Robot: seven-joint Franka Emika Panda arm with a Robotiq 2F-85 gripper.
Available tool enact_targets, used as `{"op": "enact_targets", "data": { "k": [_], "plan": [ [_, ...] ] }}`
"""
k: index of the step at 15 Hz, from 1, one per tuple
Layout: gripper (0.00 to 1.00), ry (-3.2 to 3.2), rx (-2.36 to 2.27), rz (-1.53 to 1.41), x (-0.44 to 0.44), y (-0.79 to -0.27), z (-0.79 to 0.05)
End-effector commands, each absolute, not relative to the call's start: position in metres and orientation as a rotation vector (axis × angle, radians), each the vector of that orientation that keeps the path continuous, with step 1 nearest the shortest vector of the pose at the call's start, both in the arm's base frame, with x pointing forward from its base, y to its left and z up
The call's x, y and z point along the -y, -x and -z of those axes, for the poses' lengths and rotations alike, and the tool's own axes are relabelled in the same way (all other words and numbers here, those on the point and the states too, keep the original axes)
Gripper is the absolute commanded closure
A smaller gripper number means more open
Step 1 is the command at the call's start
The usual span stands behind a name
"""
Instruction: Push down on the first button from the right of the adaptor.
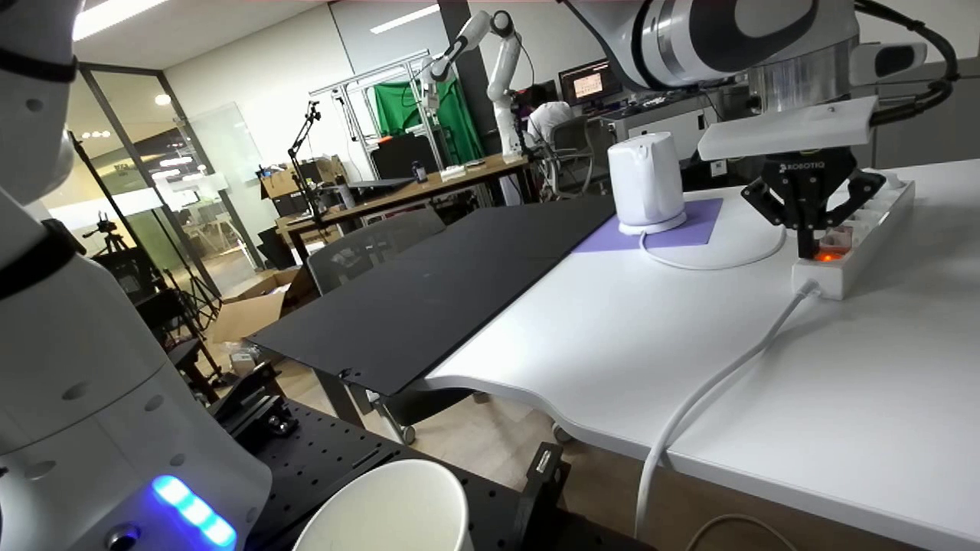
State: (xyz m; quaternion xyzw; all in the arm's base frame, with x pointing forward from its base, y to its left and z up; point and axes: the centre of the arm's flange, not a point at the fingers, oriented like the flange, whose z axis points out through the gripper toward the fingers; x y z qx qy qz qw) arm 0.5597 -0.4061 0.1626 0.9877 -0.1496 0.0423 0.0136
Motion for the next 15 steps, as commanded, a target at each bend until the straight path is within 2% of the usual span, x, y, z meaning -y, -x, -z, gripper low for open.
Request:
{"op": "enact_targets", "data": {
  "k": [1, 15],
  "plan": [
    [1.00, -3.072, 0.509, -0.122, 0.421, -0.573, -0.165],
    [1.00, -3.169, 0.463, -0.136, 0.443, -0.581, -0.151]
  ]
}}
